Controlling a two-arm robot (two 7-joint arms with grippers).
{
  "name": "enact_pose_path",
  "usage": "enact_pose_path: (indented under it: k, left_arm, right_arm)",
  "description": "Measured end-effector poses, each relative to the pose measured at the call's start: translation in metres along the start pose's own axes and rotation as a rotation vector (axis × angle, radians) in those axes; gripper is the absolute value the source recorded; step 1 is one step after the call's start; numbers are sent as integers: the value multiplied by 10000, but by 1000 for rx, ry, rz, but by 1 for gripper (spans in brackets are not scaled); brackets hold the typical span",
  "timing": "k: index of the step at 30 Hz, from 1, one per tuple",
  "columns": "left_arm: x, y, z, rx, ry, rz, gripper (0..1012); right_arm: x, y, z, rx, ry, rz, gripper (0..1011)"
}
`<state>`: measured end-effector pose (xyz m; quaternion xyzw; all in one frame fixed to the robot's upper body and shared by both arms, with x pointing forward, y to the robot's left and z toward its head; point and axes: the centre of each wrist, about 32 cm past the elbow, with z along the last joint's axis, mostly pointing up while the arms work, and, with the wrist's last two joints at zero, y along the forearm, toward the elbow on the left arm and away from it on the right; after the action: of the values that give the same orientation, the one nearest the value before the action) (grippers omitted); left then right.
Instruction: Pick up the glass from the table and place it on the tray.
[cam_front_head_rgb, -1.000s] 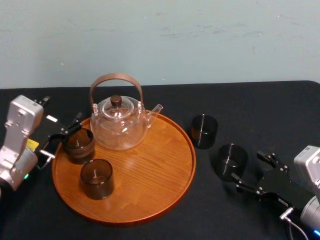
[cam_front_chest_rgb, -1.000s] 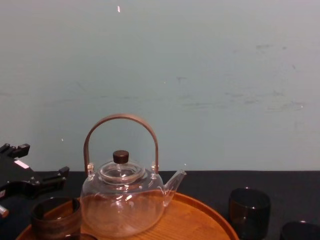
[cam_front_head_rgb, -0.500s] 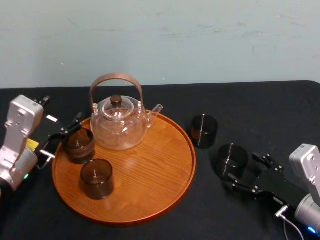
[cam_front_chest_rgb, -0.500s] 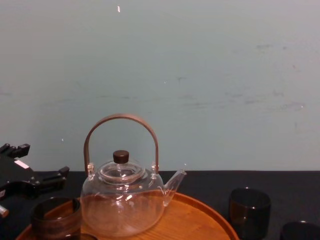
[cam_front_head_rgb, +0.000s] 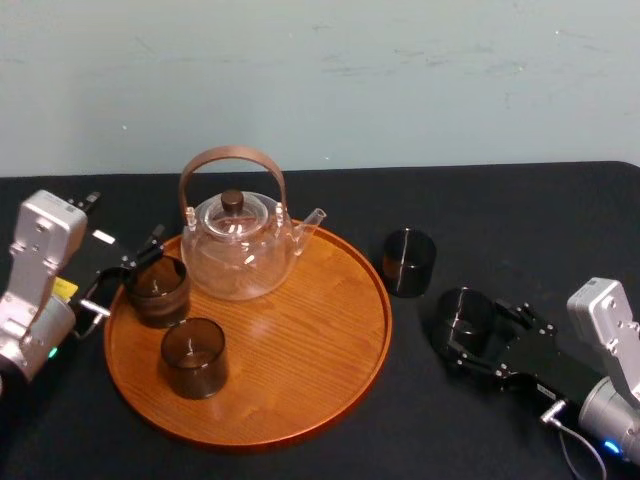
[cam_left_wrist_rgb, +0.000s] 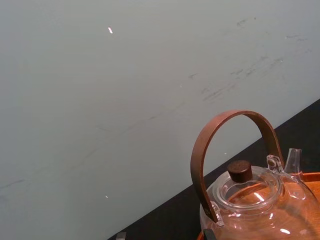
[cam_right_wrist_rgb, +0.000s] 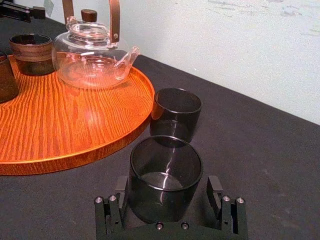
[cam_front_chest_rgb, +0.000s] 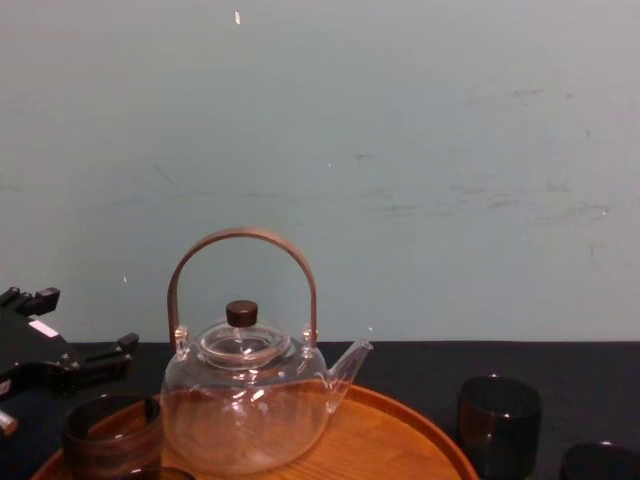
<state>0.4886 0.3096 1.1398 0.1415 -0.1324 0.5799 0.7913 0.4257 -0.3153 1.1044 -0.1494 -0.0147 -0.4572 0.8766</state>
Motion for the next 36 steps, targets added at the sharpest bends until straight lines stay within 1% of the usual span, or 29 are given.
enact_pose_path:
  k: [12,23,32,36]
  left_arm:
    - [0,0,0,0,0,0,1001]
    - [0,0,0,0,0,0,1001]
    - [0,0,0,0,0,0,1001]
    - [0,0,0,0,0,0,1002]
  right_arm:
    - [53,126,-5,-2,7,17,1002]
    - [101,271,-51,1,9,35,1002]
    - [102,358,-63,9,14,46,1002]
    - [103,366,-62,7,17,45,1002]
